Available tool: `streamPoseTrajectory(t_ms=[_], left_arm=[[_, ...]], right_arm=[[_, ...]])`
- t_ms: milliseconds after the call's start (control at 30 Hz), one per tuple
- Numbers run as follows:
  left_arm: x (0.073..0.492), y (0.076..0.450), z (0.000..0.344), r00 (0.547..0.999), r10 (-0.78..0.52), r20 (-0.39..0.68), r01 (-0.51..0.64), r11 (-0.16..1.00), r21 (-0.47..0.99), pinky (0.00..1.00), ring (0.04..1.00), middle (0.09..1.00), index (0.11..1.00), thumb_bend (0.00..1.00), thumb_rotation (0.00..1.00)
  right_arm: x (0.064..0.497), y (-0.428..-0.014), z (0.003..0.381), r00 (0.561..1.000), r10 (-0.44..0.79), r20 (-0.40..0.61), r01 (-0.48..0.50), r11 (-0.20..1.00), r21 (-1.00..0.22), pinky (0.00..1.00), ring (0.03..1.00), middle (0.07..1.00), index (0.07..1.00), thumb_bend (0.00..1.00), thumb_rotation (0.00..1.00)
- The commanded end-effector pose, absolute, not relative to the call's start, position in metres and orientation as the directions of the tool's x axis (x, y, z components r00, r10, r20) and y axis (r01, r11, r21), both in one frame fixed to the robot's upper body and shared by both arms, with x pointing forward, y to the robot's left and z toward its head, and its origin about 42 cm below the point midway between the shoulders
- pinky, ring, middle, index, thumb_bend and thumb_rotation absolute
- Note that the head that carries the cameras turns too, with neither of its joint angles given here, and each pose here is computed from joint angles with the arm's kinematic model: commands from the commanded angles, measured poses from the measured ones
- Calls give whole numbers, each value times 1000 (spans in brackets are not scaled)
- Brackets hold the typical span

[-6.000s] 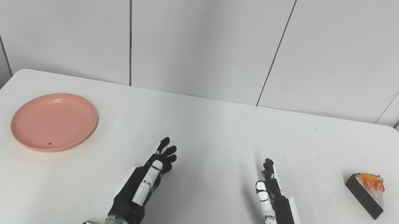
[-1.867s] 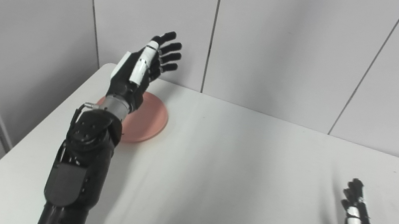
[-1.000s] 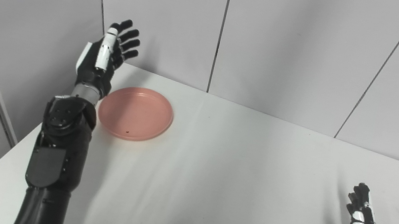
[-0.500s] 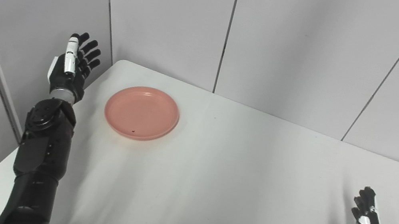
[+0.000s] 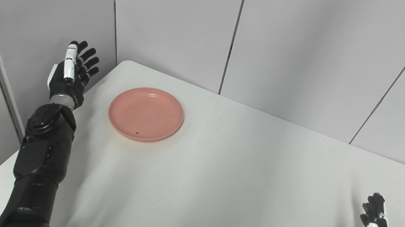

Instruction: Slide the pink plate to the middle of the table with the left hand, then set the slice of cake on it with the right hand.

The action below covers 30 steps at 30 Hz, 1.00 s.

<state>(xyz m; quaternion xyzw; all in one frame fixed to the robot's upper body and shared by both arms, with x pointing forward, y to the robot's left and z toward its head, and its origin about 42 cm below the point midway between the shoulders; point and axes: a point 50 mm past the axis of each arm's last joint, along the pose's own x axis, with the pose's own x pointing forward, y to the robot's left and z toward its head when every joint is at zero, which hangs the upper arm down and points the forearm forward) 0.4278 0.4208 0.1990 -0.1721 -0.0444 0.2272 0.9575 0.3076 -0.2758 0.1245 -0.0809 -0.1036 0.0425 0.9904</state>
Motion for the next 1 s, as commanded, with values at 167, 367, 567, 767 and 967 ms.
streamPoseTrajectory(t_ms=[167,367,567,767,967], left_arm=[[435,430,211,889,454,58,-405,839,-364,909,888,886,883,338,1000],[435,426,190,900,435,23,-399,845,-356,906,890,888,882,355,1000],[434,420,173,907,420,-19,-396,839,-373,911,897,889,880,363,1000],[435,410,159,920,388,-51,-379,848,-370,906,888,884,881,364,1000],[435,395,146,933,353,-75,-354,857,-374,894,879,874,861,370,1000]], right_arm=[[285,-287,97,994,67,90,-53,987,-152,1000,990,997,1000,257,1000],[285,-288,98,994,68,91,-52,985,-165,1000,987,994,1000,261,1000],[284,-288,99,994,66,88,-51,985,-163,1000,987,994,1000,276,1000],[284,-288,99,993,69,91,-54,985,-162,1000,987,994,1000,274,1000],[284,-287,99,993,73,91,-57,985,-166,1000,987,997,1000,284,1000]])
